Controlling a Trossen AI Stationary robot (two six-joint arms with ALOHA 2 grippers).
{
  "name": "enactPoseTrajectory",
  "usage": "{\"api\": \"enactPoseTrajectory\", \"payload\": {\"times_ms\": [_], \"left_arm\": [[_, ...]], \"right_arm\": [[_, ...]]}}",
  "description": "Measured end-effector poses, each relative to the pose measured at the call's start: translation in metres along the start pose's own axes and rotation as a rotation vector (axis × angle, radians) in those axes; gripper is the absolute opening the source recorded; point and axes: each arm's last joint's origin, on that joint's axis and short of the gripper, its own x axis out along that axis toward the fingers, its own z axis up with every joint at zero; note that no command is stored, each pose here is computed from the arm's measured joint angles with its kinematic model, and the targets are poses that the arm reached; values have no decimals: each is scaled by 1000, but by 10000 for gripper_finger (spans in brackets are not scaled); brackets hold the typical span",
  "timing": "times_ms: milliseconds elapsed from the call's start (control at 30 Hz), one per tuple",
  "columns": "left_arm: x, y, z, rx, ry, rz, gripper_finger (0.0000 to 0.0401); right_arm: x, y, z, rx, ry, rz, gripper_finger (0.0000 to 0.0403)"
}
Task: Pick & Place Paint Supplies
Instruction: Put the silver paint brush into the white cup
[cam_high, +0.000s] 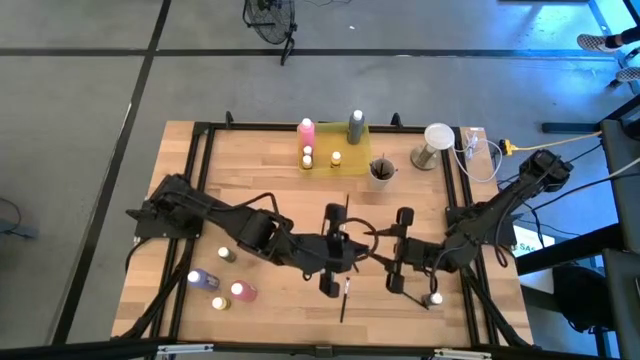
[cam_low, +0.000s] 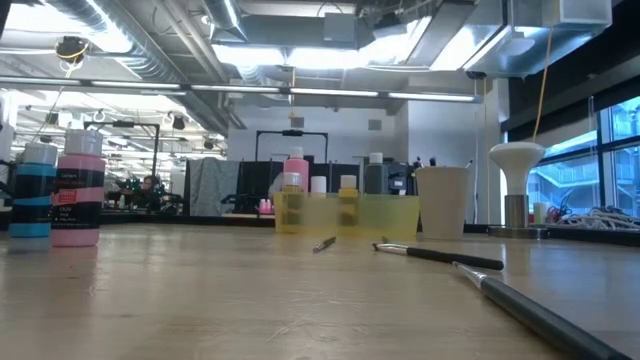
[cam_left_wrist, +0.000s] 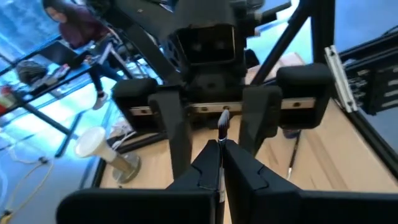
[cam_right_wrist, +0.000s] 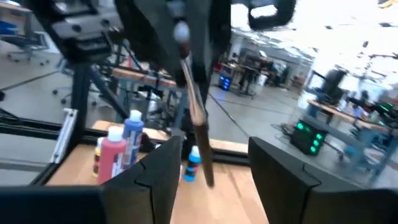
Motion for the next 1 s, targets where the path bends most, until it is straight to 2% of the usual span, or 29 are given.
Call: {"api": "enactPoseTrajectory", "payload": {"times_ms": [133,200,367,533,733,1000], "left_arm": [[4,7,-2,17,2,-30,2],[6,10,-1,21,-12,-35,2],[13,22,1,0,-64,-80,2],[17,30,-2,-17,-60,-88,2],[17,30,-2,-27,-61,-91,2],[17,30,-2,-41,-55,-81,2]], "right_arm": [[3,0,1,-69,-47,108,191],[4,-1,1,-87,-55,124,190],[7,-4,-1,-86,-40,108,190],[7,-4,-2,-90,-34,104,188],[5,-2,-2,-94,-28,104,187],[-3,3,3,-83,-21,21,186]]}}
